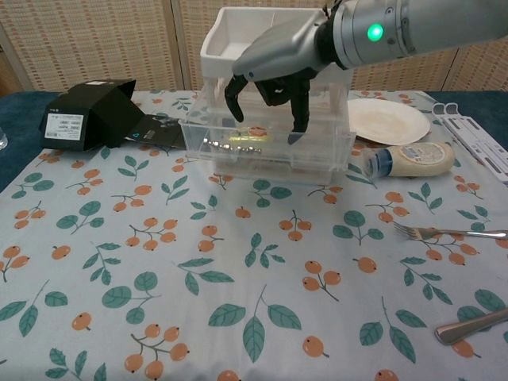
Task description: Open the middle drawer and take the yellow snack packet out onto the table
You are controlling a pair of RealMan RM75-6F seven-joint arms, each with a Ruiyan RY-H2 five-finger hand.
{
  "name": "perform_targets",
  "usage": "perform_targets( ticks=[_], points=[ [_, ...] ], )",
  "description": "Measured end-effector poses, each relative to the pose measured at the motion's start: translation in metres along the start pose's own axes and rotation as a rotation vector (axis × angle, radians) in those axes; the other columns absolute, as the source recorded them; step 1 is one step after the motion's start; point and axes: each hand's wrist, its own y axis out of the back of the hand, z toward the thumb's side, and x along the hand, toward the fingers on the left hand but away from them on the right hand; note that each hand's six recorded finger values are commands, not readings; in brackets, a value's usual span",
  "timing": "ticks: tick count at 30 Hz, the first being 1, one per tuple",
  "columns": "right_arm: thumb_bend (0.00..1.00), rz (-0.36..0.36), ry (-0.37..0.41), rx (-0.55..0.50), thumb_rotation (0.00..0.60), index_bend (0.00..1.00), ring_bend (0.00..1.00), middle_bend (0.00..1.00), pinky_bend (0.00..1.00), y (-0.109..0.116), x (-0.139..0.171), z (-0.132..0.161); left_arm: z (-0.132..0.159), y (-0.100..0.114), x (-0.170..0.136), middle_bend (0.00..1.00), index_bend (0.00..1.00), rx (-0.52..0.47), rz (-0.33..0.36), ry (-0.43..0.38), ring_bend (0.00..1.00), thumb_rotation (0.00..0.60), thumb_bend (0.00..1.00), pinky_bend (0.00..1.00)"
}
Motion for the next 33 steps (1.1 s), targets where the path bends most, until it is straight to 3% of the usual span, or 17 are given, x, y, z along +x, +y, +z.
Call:
perform_targets(
  ticks=[33],
  points=[
    [0.17,-0.001,0.016,0.027,0.6,0.43,1.0,0.99,1.0,-0.001,-0.013,0.008,-0.003,0.0,-0.003,0.07,0.19,0.0,0.0,0.009,0.06,0.6,0.27,0.09]
  ],
)
